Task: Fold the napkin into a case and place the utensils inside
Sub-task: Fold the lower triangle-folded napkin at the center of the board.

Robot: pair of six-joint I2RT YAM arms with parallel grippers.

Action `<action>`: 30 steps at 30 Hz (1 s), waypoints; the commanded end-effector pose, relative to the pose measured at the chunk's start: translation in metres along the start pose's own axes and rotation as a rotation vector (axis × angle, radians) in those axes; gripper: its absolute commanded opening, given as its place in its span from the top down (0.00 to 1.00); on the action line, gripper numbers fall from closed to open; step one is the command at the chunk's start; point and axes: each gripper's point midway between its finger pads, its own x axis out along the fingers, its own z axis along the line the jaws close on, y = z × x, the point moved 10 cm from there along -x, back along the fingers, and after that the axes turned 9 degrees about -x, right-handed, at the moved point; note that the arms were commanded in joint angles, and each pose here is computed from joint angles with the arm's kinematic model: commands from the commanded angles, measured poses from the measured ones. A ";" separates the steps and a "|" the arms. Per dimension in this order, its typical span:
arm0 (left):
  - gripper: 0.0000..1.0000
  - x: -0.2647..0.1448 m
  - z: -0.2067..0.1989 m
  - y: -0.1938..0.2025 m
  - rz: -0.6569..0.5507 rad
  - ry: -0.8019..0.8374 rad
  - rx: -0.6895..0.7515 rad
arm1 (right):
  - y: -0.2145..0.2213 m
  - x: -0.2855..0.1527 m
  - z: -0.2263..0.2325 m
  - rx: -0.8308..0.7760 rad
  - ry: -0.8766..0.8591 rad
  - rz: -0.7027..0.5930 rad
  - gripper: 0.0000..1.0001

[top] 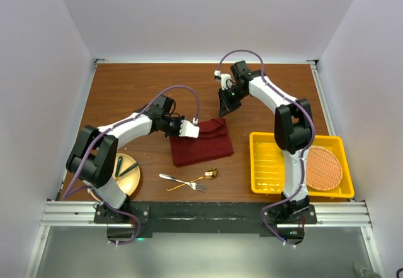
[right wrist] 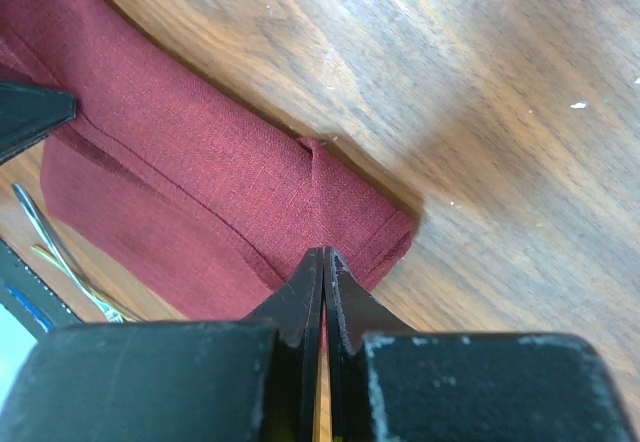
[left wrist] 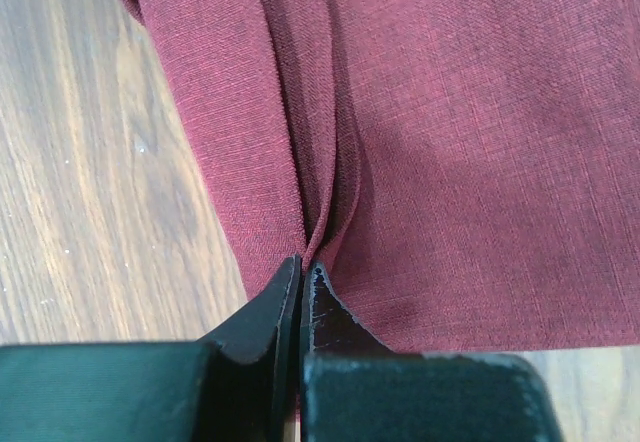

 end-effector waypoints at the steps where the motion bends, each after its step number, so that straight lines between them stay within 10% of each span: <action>1: 1.00 -0.003 -0.015 -0.009 -0.044 0.016 -0.017 | -0.003 -0.004 0.004 0.001 -0.016 -0.015 0.99; 18: 1.00 0.033 -0.053 0.018 0.097 0.029 -0.181 | 0.050 0.032 -0.009 0.011 0.031 0.156 0.99; 30: 1.00 0.039 0.001 0.037 0.228 -0.085 -0.245 | 0.027 0.049 -0.033 -0.016 0.119 0.113 0.99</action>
